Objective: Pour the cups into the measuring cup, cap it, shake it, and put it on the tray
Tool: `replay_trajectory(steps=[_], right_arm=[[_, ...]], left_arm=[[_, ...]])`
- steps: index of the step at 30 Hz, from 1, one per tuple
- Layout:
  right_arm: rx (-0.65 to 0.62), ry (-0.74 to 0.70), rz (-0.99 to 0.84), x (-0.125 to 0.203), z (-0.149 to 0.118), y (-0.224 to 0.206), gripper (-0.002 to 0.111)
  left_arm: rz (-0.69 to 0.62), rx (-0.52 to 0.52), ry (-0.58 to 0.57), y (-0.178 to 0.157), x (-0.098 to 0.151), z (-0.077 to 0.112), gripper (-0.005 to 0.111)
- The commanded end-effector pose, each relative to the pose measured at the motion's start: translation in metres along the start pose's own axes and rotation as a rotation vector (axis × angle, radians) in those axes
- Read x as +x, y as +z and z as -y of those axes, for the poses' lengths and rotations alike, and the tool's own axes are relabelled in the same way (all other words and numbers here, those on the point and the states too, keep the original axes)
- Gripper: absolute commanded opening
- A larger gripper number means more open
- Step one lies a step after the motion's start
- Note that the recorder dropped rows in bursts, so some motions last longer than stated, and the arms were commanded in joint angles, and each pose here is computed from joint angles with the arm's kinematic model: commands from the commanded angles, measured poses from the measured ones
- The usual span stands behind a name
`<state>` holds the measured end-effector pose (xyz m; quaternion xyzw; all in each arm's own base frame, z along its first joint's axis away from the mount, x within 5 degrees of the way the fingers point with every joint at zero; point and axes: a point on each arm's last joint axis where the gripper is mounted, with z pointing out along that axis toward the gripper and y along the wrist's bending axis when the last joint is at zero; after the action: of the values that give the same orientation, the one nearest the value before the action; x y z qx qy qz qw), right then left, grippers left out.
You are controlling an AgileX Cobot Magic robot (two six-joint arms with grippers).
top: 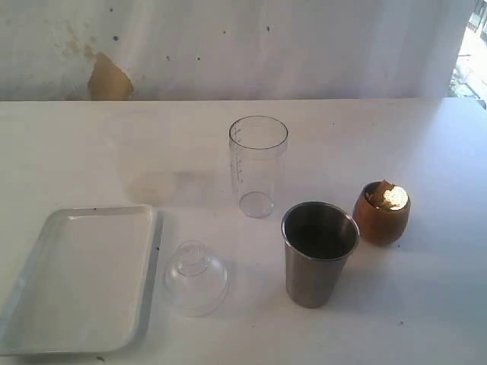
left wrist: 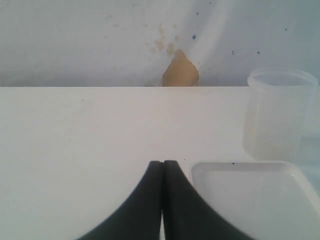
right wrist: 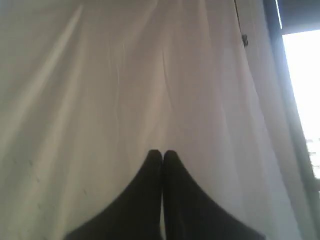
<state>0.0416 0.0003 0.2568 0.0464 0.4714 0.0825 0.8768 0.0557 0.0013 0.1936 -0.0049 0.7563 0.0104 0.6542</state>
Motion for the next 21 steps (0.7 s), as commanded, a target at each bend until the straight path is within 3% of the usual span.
replay_trajectory(steps=[1, 2, 5, 7, 13, 21], right_arm=[[0.004, 0.081, -0.069, 0.007, 0.000, -0.001, 0.004], [0.010, 0.081, -0.094, 0.010, 0.001, -0.001, 0.017], [0.037, 0.097, -0.182, 0.018, 0.003, 0.008, 0.072], [0.058, 0.101, -0.262, 0.025, 0.005, 0.017, 0.089], [0.086, 0.087, -0.458, 0.061, 0.010, 0.040, 0.090], [-0.015, -0.004, -0.603, 0.100, 0.010, 0.058, 0.090]], left_arm=[[-0.002, 0.004, 0.002, 0.000, 0.002, 0.000, 0.000], [-0.002, 0.004, 0.002, 0.000, 0.002, 0.000, 0.000], [-0.002, 0.004, 0.002, 0.000, 0.002, 0.000, 0.000], [-0.002, 0.004, 0.002, 0.000, 0.002, 0.000, 0.000], [-0.002, 0.004, 0.002, 0.000, 0.002, 0.000, 0.000], [-0.002, 0.004, 0.002, 0.000, 0.002, 0.000, 0.000]])
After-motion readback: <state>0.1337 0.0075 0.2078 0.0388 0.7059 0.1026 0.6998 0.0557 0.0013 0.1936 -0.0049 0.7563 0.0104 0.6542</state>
